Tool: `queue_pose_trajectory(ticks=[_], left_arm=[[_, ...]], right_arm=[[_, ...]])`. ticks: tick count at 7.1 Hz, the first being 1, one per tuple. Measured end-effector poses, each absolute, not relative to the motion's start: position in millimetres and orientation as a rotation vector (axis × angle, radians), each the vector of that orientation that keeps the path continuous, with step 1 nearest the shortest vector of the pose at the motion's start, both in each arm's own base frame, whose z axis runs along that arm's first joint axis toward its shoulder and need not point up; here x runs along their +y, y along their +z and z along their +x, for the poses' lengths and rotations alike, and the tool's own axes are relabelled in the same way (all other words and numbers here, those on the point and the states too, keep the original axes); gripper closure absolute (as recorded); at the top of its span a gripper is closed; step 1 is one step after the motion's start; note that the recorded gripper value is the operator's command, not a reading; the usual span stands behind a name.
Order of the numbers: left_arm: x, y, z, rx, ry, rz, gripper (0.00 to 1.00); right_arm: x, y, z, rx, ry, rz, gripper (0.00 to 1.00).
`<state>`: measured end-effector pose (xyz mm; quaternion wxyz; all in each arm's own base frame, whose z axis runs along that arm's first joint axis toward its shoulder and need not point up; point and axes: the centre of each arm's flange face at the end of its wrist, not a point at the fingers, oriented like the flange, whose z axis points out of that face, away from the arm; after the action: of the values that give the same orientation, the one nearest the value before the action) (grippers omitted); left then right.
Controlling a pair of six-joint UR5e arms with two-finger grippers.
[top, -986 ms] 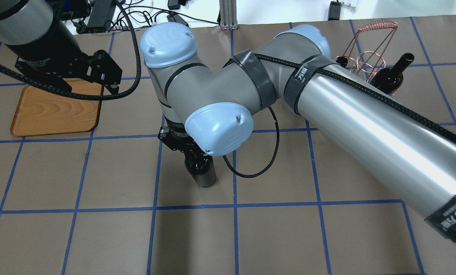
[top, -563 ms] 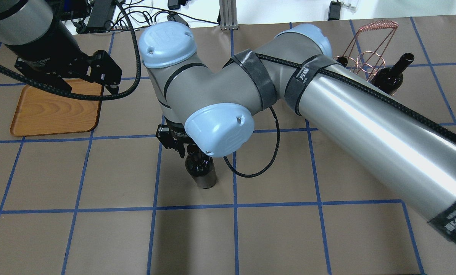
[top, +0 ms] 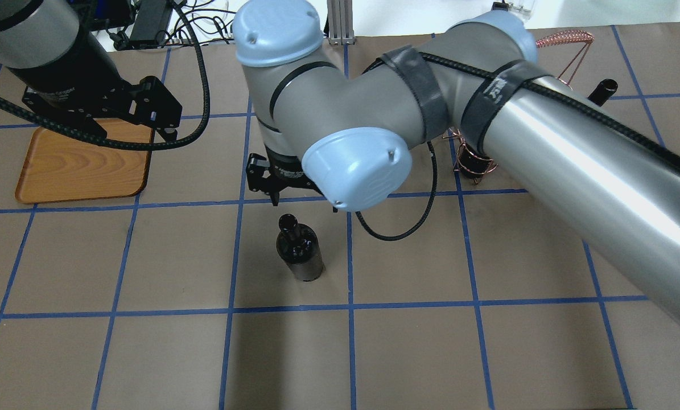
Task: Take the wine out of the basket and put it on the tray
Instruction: 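Open the right gripper and lift it back toward the rack, then move the left gripper over the standing bottle and grasp its neck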
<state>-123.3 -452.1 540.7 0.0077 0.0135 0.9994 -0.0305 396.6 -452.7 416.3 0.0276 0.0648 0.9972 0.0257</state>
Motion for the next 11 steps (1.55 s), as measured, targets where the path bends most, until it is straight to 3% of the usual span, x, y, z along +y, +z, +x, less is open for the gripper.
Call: queue_pose_trajectory(ticks=[5, 11], left_arm=[[-454, 515, -166, 3.146, -0.015, -0.044, 0.0], [-438, 427, -277, 3.17, 0.178, -0.306, 0.0]], right_arm=[[-540, 468, 195, 3.226, -0.145, 0.101, 0.0], [-537, 485, 193, 3.083, -0.175, 0.072, 0.0]])
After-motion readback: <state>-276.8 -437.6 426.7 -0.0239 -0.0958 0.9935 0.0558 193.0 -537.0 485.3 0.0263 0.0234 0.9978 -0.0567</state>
